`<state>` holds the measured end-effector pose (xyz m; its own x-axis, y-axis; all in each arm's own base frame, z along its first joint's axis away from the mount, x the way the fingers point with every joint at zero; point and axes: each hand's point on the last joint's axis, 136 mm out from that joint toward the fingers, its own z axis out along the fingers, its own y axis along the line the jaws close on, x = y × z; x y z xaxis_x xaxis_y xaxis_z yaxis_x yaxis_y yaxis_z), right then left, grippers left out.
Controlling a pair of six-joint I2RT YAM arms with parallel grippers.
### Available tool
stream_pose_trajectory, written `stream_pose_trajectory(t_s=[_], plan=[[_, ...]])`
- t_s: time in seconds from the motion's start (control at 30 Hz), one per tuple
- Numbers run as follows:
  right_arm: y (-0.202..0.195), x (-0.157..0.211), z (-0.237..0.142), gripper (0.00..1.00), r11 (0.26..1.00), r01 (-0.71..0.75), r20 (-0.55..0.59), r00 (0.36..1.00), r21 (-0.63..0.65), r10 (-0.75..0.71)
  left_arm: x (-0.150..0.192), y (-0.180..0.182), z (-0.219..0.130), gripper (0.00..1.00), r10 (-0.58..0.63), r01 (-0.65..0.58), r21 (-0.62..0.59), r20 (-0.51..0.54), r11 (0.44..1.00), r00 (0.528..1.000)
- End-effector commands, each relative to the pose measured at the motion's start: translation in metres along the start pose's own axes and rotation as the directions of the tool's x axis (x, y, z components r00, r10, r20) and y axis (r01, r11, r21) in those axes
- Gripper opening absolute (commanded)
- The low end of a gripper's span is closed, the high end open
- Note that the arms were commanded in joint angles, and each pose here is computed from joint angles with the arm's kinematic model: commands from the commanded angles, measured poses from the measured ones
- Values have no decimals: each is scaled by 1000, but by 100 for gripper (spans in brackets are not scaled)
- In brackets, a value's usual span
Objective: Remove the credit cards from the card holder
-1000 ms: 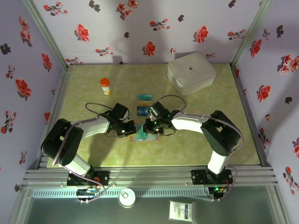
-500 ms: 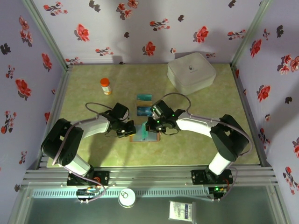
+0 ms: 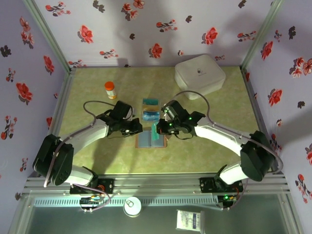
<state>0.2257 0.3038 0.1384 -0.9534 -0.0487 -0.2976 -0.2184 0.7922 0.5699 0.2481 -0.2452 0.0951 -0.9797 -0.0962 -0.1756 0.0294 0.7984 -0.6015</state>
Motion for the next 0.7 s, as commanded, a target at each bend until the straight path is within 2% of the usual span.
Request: stream_pose_trajectory(t_s=[0.0, 0.4, 0.67], plan=[[-7, -4, -22, 4, 998, 31, 43, 999, 55, -33, 2, -8, -10, 2, 37, -37, 3, -17, 999, 999], [-5, -2, -45, 3, 996, 73, 68, 995, 47, -76, -8, -11, -14, 3, 51, -50, -3, 32, 999, 998], [-13, -10, -52, 1, 982, 149, 31, 988, 118, -153, -18, -12, -8, 3, 45, -46, 8, 58, 999, 997]])
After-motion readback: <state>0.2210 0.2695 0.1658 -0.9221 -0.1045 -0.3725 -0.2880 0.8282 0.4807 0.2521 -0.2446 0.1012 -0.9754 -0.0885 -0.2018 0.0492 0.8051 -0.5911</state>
